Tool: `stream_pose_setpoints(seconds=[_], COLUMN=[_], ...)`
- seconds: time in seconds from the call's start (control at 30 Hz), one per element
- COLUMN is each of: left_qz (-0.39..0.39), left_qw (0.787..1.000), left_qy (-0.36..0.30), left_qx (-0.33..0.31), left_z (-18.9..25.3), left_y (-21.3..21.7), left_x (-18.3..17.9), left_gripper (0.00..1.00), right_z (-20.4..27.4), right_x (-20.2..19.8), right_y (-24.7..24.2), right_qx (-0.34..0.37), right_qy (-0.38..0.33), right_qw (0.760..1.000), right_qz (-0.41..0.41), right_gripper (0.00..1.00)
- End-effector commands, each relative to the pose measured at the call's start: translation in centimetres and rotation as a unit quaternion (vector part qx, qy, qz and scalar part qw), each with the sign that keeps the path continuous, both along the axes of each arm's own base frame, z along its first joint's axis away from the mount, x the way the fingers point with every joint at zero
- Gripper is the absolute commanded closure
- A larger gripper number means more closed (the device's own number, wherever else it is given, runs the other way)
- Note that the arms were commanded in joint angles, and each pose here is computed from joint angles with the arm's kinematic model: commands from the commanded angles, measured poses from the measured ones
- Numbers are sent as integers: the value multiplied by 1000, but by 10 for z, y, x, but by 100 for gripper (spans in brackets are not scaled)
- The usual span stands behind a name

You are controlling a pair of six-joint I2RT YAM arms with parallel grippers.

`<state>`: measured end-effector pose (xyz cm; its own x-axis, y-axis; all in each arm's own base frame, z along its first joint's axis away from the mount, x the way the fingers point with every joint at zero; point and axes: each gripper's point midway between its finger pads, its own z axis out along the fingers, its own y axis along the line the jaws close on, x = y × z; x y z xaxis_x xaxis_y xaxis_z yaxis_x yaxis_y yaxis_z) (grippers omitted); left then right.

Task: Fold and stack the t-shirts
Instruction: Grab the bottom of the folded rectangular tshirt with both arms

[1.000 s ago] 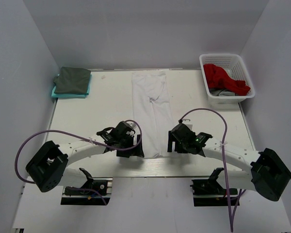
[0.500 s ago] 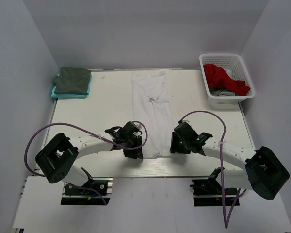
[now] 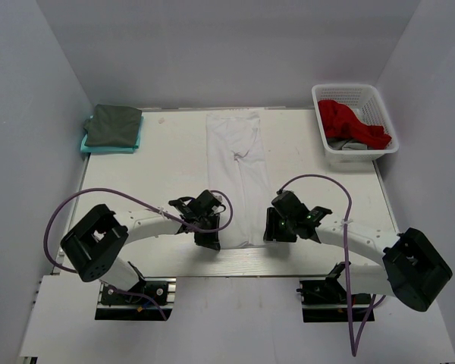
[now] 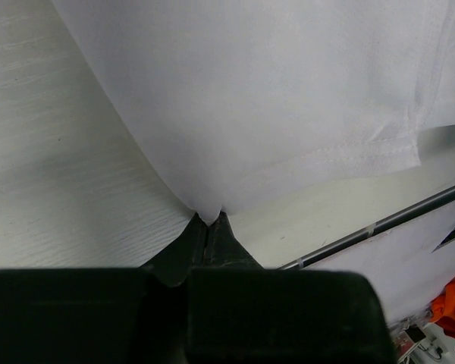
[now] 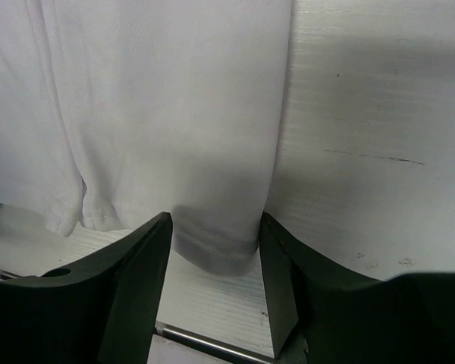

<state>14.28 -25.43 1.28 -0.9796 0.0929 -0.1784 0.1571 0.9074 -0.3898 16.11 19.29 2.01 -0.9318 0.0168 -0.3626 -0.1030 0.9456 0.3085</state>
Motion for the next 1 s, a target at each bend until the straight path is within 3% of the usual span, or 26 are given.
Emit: stream_pose_setpoints(seconds=[0.0,0.37,0.43,0.47,0.6,0.97], left_qz=[5,11,10,10,8,9], left_qw=[997,999,999,999,1000,988], left_qy=[8,6,4,4,-10,-142], left_qx=[79,42,31,31,7,-56], left_z=[-24,-12,-9,-9,4,83], left_y=[29,21,17,17,9,-24], left_x=[-6,-9,-8,-8,-3,57], left_gripper=[100,100,100,100,100,100], right_z=[-4,-11,-11,-9,0,64], right_x=[-10,-29,-30,-29,-18,58], right_y=[-17,-16,-15,-15,-11,10], right_qx=[-37,-23,-21,-19,-14,-14], right_qy=[22,63,63,59,35,-89], right_qw=[999,998,998,998,999,995], right_qz=[-13,-5,-2,-2,-5,-43], right_gripper=[44,49,53,68,100,100])
